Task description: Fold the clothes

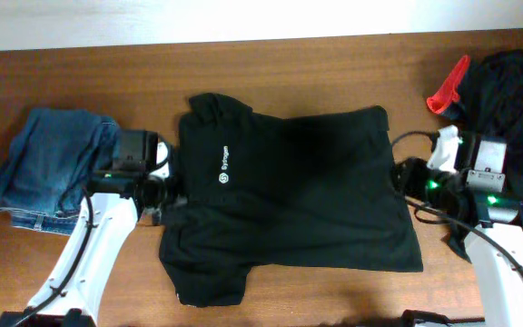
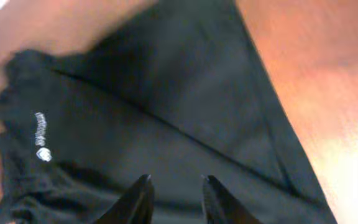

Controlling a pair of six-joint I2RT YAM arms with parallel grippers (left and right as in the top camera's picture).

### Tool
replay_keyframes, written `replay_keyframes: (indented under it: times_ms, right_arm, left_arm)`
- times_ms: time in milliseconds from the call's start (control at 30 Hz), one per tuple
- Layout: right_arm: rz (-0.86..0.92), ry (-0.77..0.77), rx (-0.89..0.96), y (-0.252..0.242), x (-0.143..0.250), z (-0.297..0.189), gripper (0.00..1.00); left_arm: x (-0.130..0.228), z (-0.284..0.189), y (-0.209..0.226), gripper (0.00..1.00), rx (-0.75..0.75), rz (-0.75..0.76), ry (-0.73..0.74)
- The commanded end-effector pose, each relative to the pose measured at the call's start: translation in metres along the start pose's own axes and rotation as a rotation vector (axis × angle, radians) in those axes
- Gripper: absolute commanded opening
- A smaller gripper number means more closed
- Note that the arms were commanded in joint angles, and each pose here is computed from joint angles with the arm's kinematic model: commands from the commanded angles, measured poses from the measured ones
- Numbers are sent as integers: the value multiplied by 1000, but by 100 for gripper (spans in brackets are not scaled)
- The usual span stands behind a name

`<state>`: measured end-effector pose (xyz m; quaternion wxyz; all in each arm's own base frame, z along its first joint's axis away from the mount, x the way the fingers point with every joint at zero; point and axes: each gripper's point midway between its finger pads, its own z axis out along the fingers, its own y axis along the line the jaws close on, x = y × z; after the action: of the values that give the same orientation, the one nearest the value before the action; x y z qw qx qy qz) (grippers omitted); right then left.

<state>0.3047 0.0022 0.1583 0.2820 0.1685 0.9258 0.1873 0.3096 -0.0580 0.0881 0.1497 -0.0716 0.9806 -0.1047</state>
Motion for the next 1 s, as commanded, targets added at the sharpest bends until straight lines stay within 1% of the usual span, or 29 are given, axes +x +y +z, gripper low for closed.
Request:
replay_keyframes:
  times_ms: [0,67,133,233,300,400,467,533,600,633,700,767,833,900,967]
  right_arm:
    - [-115,-9,-56,21,-12,21,36]
    - [-109,-7,-52,19,-20,40,38]
    - [-104,11,-46,15,-31,66,38]
    - [-95,42,-40,12,-48,94,38]
    - [-85,84,-71,15,-59,118,38]
    - [-70,127,-119,19,-69,145,36]
    - [-61,143,-118,16,-74,160,34]
    - [-56,148,-98,10,-75,169,34]
    - [-20,156,-34,-3,-72,175,33]
    - [-3,163,0,-10,-69,179,27]
    - [2,174,29,-18,-65,184,20]
    - [3,176,52,-24,-64,187,18]
    - [3,172,81,-30,-64,190,13]
    - [0,162,117,-38,-65,195,7]
    - [4,154,132,-43,-65,201,5]
  left_arm:
    - [-31,3,-16,2,25,128,-120]
    - [-45,11,-22,4,39,154,-161]
    - [-51,26,-28,6,44,201,-166]
    - [-47,47,-38,9,53,303,-131]
    - [-43,64,-45,10,55,364,-103]
    - [-43,86,-57,10,65,411,-95]
    - [-42,96,-62,10,71,424,-92]
    - [-42,106,-63,10,65,430,-89]
    - [-39,113,-58,10,44,425,-74]
    - [-35,119,-53,9,25,420,-52]
    - [-28,125,-48,7,13,399,-20]
    - [-19,132,-43,4,3,376,19]
    - [-12,137,-39,1,-5,373,50]
    - [-7,139,-36,0,-12,368,71]
    - [-6,139,-34,0,-20,365,79]
